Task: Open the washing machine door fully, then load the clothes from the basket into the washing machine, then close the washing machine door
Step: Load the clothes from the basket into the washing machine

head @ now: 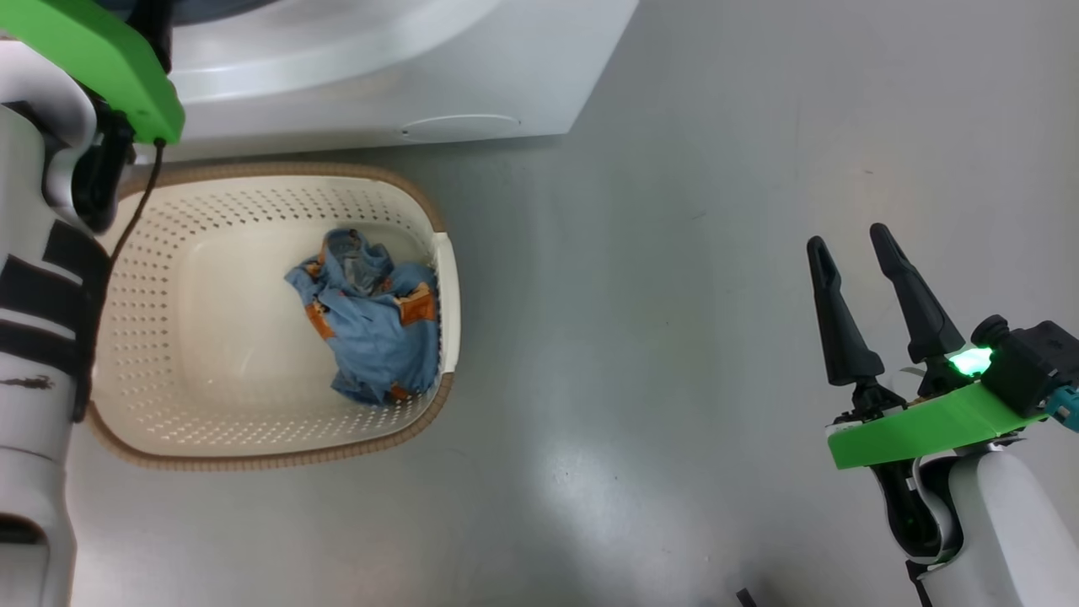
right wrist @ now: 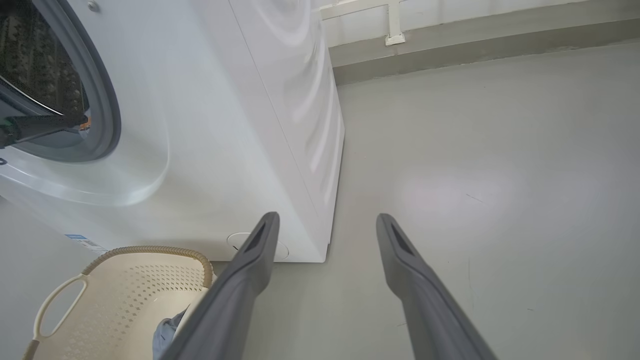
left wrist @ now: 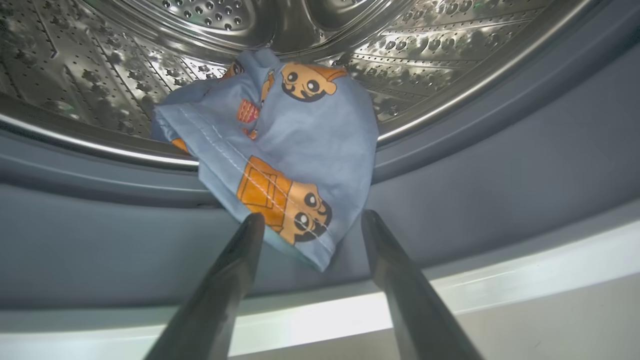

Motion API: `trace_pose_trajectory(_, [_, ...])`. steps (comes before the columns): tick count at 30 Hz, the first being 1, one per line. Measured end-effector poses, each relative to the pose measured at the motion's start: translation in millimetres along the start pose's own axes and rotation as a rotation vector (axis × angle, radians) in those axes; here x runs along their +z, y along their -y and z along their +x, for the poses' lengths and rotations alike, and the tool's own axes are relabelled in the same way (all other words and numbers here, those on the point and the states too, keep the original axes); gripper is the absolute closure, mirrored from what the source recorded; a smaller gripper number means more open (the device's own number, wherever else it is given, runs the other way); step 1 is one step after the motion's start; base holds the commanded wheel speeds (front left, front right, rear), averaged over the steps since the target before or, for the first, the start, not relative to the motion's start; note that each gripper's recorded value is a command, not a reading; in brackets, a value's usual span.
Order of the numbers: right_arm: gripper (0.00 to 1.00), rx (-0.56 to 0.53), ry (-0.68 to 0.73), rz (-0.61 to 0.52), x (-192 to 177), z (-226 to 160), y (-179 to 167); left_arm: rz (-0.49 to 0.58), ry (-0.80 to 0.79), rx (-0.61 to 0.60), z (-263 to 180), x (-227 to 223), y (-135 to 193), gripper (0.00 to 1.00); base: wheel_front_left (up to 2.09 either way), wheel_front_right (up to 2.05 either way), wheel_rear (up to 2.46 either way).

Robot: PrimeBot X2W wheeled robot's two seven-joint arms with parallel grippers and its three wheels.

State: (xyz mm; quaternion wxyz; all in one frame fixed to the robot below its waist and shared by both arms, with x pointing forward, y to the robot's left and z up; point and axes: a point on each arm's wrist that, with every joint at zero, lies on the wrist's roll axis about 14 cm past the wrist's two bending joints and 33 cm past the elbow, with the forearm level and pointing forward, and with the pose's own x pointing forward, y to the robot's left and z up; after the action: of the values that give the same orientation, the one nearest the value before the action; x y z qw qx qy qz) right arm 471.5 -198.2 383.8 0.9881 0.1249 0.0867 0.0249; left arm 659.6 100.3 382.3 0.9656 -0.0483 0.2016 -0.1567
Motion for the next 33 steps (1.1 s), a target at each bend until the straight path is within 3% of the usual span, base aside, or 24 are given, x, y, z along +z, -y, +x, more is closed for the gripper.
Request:
trace_pose_trajectory(18, [0.0,-0.02,0.005,0.001,1,-1,5,0.017,-0.062,0.009,13,-19,-4,0.01,0.0,0.0,0.0])
trace_pose_trajectory(20, [0.0,-0.021,0.004,0.001,1,-2,5,0.014,-0.055,0.006,14,-19,-2,0.55,0.0,0.0,0.0])
trace_pose_trajectory(22, [0.0,-0.022,0.004,0.001,1,-2,5,0.016,-0.042,0.0,15,-16,0,1.0,0.0,0.0,0.0])
trace_pose_trajectory(33, [0.0,-0.041,-0.001,0.005,0,-6,9,0.045,0.041,-0.002,27,8,-4,1.0,0.0,0.0,0.0])
